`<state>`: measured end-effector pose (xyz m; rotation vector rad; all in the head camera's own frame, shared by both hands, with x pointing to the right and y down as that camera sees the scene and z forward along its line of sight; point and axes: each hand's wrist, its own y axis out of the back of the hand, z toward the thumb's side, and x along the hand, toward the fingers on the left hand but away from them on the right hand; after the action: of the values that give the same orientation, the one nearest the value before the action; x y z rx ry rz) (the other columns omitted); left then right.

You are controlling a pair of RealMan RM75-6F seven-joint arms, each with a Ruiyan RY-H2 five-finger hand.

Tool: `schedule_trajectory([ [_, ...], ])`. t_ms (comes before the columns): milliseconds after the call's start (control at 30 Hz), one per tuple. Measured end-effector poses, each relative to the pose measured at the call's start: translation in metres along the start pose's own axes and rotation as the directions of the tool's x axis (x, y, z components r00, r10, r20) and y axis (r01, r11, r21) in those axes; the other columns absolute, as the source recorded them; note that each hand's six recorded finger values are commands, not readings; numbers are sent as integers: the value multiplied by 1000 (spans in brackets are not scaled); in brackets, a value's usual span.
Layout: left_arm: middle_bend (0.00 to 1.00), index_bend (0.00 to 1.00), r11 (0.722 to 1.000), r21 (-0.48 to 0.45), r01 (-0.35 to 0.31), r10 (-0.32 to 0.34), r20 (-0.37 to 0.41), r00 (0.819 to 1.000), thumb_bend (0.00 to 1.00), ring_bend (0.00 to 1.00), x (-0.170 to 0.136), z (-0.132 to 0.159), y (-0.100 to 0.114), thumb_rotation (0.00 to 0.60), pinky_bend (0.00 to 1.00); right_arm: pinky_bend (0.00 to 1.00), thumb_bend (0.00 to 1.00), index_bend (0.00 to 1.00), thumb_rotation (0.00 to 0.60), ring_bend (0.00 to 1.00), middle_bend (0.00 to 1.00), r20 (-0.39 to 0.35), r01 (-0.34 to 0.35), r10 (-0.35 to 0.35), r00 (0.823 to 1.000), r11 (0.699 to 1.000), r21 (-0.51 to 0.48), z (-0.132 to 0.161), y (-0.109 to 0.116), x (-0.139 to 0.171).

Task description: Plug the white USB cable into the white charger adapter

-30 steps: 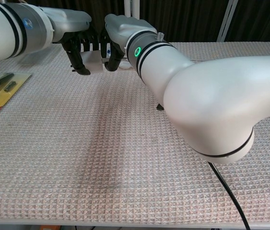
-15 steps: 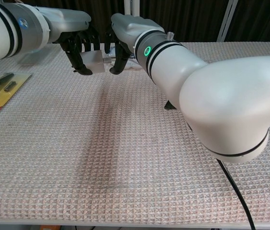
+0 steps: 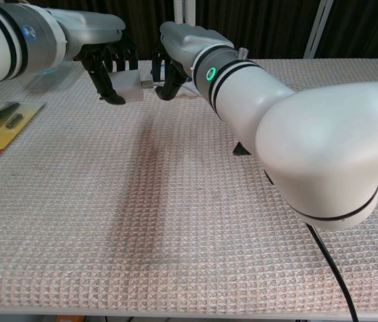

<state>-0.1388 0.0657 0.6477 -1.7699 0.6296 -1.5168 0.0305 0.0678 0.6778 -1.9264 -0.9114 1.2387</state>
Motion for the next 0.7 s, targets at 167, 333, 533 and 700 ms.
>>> schedule_trajectory([
  [167,499,502,1000,5,2,-2,-3,1000,264,298,1,0,-1,600,225,0,327,584,600,254,518,1,1,-1,1000,1000,-2,1,-1,0],
  [333,499,502,1000,9,3,-3,0,1000,263,298,2,3,-2,600,225,0,327,588,600,254,518,0,2,-2,1000,1000,-4,3,-1,-1],
  [533,499,501,1000,10,5,-5,3,1000,263,298,3,5,-3,600,226,0,327,589,600,254,518,-2,-3,3,1000,1000,-1,6,-4,-2],
  [700,497,501,1000,3,2,-2,1,1000,263,298,2,2,-3,600,225,0,288,461,600,247,500,0,-1,1,1000,1000,0,3,-3,-1],
])
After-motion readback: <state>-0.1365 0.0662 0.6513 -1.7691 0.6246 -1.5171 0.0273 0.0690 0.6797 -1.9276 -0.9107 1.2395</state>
